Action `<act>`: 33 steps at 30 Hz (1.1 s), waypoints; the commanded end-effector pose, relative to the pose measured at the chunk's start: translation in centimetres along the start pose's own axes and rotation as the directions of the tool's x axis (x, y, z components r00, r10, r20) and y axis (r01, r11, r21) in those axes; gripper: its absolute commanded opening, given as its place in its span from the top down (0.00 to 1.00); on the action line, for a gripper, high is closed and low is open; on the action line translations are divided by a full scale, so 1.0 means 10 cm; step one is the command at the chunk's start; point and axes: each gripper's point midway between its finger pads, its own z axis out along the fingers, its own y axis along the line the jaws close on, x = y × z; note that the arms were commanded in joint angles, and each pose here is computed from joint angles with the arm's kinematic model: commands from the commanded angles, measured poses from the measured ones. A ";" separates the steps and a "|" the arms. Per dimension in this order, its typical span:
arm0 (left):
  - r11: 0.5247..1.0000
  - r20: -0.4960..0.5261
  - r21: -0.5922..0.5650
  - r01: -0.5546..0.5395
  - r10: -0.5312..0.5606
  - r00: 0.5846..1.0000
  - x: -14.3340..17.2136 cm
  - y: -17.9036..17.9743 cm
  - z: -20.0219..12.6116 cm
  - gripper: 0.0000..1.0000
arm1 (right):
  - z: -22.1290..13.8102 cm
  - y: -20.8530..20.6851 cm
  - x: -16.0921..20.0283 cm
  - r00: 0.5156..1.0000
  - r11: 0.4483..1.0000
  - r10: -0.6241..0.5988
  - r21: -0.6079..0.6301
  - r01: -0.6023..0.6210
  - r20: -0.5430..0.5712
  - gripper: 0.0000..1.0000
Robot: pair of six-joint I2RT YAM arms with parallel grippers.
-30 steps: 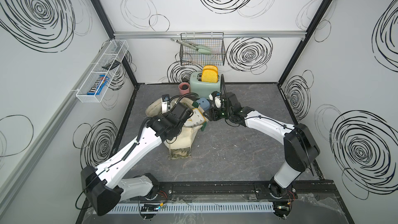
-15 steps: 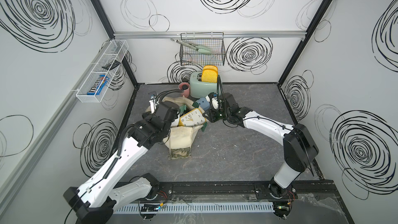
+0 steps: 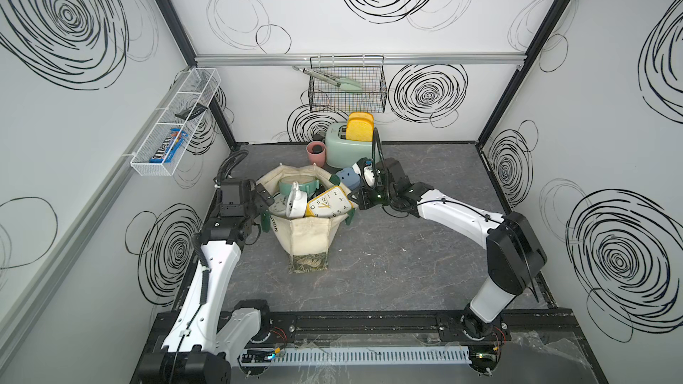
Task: Put the alarm clock into the canvas bag
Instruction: Pick up the canvas bag from the center of the board.
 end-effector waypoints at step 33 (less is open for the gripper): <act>0.671 0.056 0.720 -0.177 0.198 0.979 -0.02 -2.37 -1.53 1.00 | -2.38 0.06 -1.30 0.885 0.998 0.061 -0.020 -0.058 0.462 1.00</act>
